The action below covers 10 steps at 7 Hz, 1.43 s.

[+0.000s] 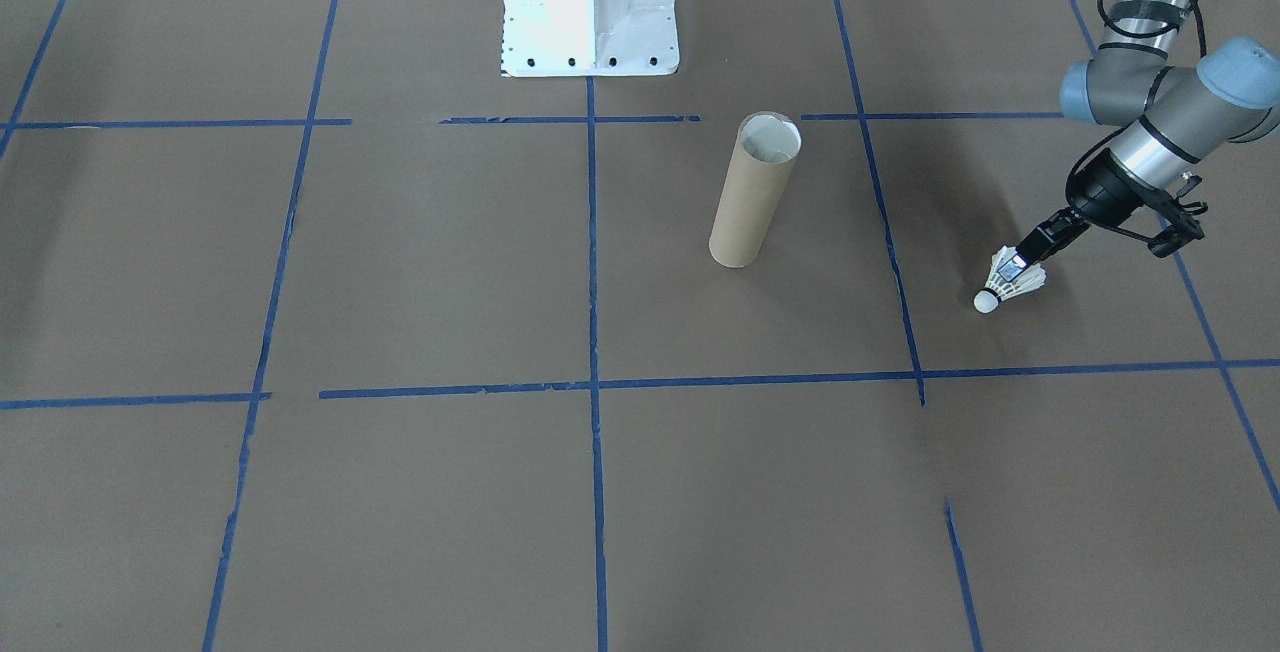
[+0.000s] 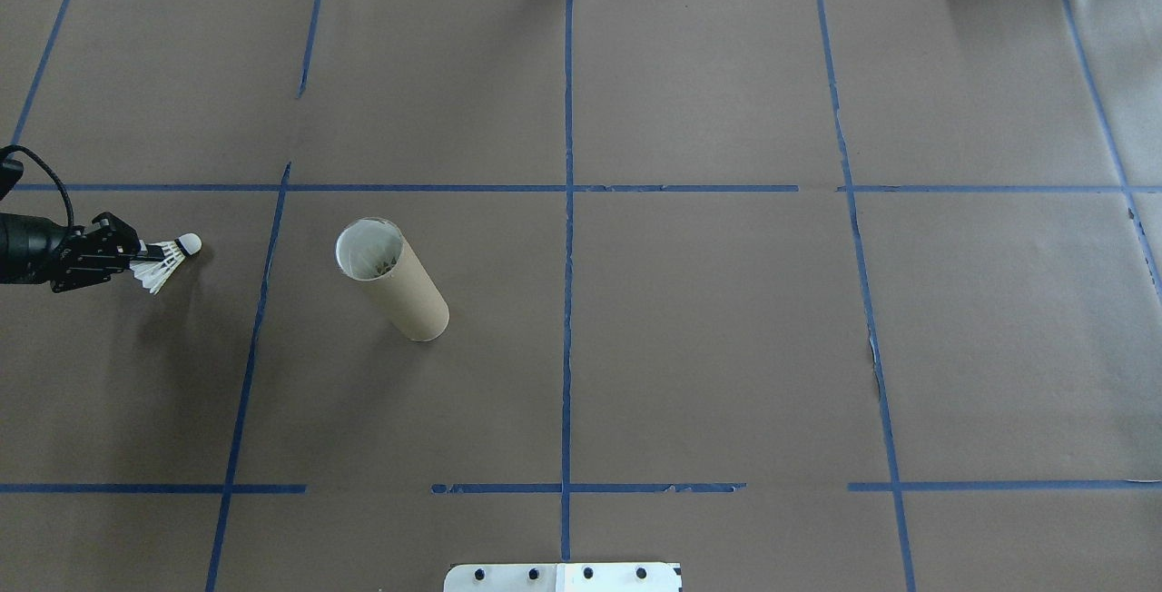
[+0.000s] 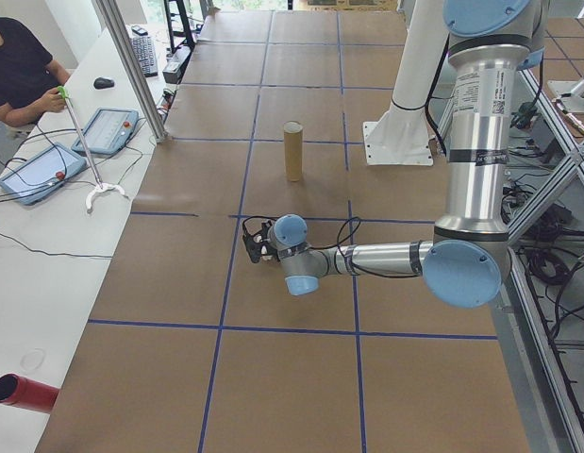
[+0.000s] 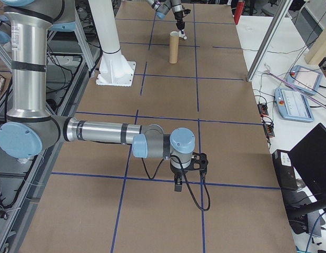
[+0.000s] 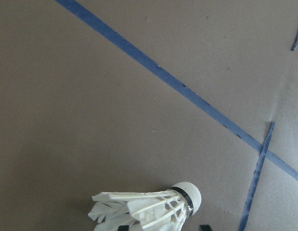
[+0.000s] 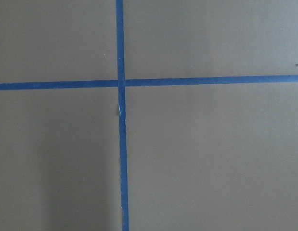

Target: Collect badminton balls into bucket

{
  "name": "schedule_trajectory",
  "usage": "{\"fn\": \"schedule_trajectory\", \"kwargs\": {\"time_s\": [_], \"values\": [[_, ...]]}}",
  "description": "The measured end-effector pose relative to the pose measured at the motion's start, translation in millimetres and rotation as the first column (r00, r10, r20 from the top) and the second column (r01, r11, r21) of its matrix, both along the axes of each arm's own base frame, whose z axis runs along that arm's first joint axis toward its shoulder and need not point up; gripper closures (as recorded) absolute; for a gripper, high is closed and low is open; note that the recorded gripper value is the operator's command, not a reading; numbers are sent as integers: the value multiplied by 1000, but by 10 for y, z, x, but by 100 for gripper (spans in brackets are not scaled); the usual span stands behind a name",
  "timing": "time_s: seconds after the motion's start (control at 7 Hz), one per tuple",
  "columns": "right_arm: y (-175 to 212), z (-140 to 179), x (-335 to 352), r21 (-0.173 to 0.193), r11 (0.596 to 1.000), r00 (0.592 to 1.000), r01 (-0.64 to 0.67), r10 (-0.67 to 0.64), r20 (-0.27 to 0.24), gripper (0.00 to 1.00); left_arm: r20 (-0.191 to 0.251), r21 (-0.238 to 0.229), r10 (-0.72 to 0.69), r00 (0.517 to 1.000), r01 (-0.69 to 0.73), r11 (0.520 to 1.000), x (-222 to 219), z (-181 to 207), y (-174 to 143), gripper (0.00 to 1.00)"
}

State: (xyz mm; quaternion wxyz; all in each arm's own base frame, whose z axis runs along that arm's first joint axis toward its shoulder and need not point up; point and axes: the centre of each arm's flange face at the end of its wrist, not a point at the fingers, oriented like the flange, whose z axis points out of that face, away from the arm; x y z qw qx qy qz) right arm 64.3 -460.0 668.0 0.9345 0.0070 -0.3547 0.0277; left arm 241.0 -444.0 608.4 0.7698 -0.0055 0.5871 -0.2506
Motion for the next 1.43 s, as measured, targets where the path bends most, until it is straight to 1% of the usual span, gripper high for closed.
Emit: {"fn": "schedule_trajectory", "kwargs": {"time_s": [0.14,0.29,0.43,0.71,0.86,1.0,1.14,1.29,1.43], "values": [[0,0,0,0,1000,1000,0,0,0,0,-9,1,17,1000,-17,1000,1,-25,19,100],[0,0,0,0,1000,1000,0,0,0,0,-33,-2,68,997,-69,998,0,-87,61,100],[0,0,0,0,1000,1000,0,0,0,0,-70,-1,125,990,-125,992,-88,-212,67,100],[0,0,0,0,1000,1000,0,0,0,0,-132,19,178,975,-177,984,-427,-563,-3,100],[0,0,0,0,1000,1000,0,0,0,0,-148,27,199,969,-197,980,-493,-896,-39,100],[0,0,0,0,1000,1000,0,0,0,0,-153,25,210,966,-208,978,-483,-1360,-107,100],[0,0,0,0,1000,1000,0,0,0,0,-155,34,218,964,-215,976,-456,-1810,-154,100],[0,0,0,0,1000,1000,0,0,0,0,-149,85,232,961,-222,971,-465,-2187,-143,100],[0,0,0,0,1000,1000,0,0,0,0,-117,172,255,960,-233,957,-506,-2476,-100,100]]}}
